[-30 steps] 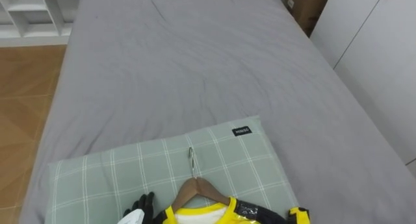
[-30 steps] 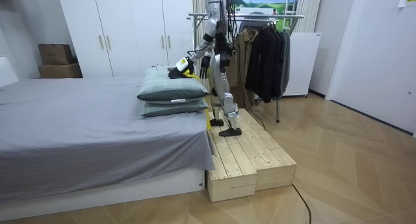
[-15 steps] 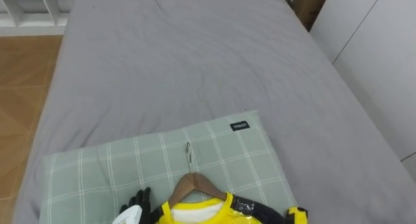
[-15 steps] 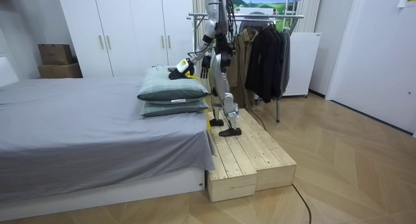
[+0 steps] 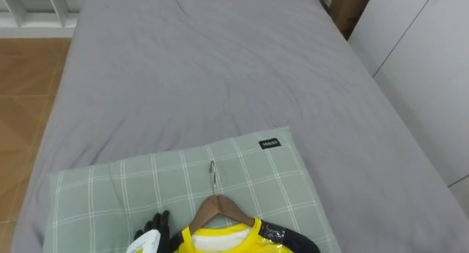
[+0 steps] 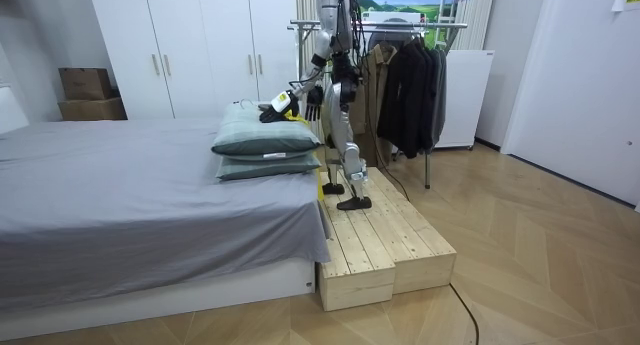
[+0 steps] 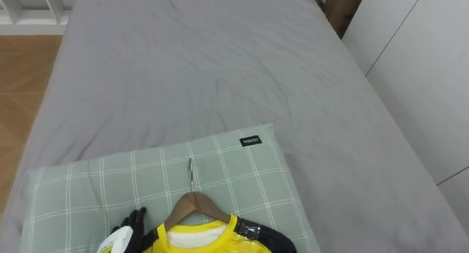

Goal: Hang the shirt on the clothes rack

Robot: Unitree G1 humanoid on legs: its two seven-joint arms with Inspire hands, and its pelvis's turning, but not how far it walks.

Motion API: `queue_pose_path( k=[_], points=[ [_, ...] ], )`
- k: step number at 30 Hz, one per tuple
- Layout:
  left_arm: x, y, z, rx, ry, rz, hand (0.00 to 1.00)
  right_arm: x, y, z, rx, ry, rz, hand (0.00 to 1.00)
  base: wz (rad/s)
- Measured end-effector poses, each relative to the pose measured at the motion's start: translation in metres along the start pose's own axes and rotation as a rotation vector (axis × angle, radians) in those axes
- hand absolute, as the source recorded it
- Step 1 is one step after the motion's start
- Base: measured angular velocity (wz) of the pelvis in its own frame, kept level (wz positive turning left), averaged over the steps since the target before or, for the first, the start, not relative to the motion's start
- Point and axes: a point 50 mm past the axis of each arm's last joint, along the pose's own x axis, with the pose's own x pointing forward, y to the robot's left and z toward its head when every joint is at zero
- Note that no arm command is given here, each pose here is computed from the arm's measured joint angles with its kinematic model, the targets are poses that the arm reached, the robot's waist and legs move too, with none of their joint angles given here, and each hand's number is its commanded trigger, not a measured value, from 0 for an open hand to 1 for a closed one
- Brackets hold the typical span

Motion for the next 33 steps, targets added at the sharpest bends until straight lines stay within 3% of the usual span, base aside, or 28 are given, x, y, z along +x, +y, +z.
queue_pose_path(
  k=[2, 3, 4, 5, 6, 20, 33],
  points=[
    [0.0, 0.0, -0.001, 0.002, 0.006, 0.001, 0.0, 0.0, 0.0, 0.0, 0.0, 0.0, -0.003, 0.0, 0.0],
    [0.0, 0.0, -0.002, 0.005, 0.01, 0.004, 0.15, 0.0, 0.0, 0.0, 0.0, 0.0, -0.006, 0.0, 0.0],
    [0.0, 0.0, -0.002, 0.005, 0.011, 0.006, 0.43, 0.0, 0.0, 0.0, 0.0, 0.0, -0.007, 0.0, 0.0],
    [0.0, -0.001, -0.001, 0.004, 0.011, 0.008, 0.55, 0.0, -0.001, 0.0, 0.0, 0.001, -0.013, 0.0, 0.0],
    [0.0, -0.001, -0.001, 0.004, 0.012, 0.01, 0.98, 0.0, -0.001, 0.0, 0.001, 0.002, -0.018, 0.0, 0.0],
    [0.01, 0.021, -0.002, 0.038, 0.02, 0.12, 1.0, -0.001, -0.003, -0.003, 0.003, 0.014, -0.04, 0.0, 0.0],
    [0.009, 0.018, -0.005, 0.04, 0.046, 0.106, 1.0, -0.001, -0.003, -0.003, 0.003, 0.014, -0.04, 0.0, 0.0]
  ],
)
